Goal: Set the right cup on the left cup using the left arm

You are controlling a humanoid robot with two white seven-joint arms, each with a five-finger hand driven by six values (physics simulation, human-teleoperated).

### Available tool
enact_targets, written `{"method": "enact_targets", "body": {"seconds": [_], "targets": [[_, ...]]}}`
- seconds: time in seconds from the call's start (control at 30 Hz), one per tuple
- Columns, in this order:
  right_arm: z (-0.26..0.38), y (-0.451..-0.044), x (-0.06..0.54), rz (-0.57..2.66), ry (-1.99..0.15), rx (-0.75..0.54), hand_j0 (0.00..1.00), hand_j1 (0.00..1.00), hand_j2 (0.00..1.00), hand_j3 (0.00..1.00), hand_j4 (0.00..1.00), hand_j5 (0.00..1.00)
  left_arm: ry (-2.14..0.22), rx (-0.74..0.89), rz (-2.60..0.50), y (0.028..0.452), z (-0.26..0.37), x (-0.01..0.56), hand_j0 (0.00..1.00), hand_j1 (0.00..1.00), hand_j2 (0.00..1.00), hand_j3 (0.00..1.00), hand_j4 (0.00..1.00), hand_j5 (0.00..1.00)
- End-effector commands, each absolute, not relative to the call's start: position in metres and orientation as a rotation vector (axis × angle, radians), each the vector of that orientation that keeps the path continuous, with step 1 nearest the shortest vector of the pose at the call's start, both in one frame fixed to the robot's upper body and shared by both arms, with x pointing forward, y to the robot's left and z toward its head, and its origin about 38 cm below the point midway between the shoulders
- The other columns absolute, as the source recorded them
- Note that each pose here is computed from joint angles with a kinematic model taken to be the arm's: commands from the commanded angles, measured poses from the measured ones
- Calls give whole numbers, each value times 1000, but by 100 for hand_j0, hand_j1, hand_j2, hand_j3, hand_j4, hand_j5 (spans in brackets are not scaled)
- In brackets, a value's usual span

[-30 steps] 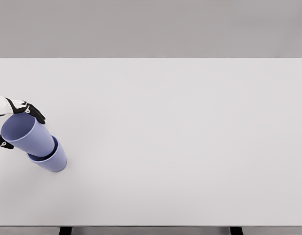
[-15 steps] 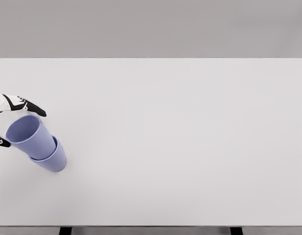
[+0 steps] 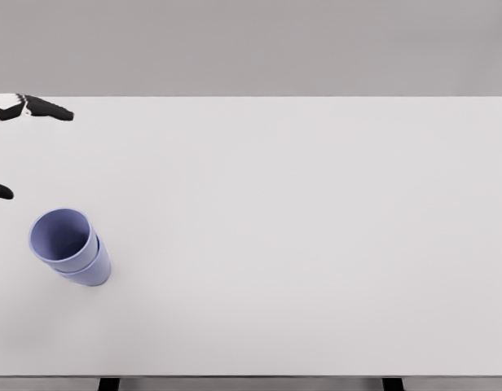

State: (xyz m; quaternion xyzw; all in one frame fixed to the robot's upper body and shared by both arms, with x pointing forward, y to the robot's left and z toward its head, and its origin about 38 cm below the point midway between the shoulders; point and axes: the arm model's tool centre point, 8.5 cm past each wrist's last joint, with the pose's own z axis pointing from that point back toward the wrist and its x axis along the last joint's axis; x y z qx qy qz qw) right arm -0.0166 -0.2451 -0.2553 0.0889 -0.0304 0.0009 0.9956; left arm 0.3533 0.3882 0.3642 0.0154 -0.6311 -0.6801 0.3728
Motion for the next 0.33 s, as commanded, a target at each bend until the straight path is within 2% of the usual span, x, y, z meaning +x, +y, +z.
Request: {"method": "enact_targets", "body": {"seconds": [0.0, 0.07, 0.13, 0.23, 0.3], "targets": [[-255, -245, -17, 2, -61, 178, 100, 100, 100, 100, 100, 100, -1722, -62, -1720, 359, 357, 365, 100, 100, 100, 100, 100, 100], [-255, -245, -17, 2, -61, 178, 100, 100, 100, 100, 100, 100, -1760, -59, -1734, 352, 366, 368, 100, 100, 100, 100, 100, 100], [-255, -245, -17, 2, -61, 178, 100, 100, 100, 100, 100, 100, -1829, -122, -1757, 323, 361, 378, 100, 100, 100, 100, 100, 100], [-255, -245, -18, 1, -60, 178, 100, 100, 100, 100, 100, 100, -1912, -300, -1776, 266, 345, 388, 100, 100, 100, 100, 100, 100], [-255, -245, -18, 1, -60, 178, 100, 100, 100, 100, 100, 100, -1916, -355, -1800, 248, 342, 391, 100, 100, 100, 100, 100, 100]]}}
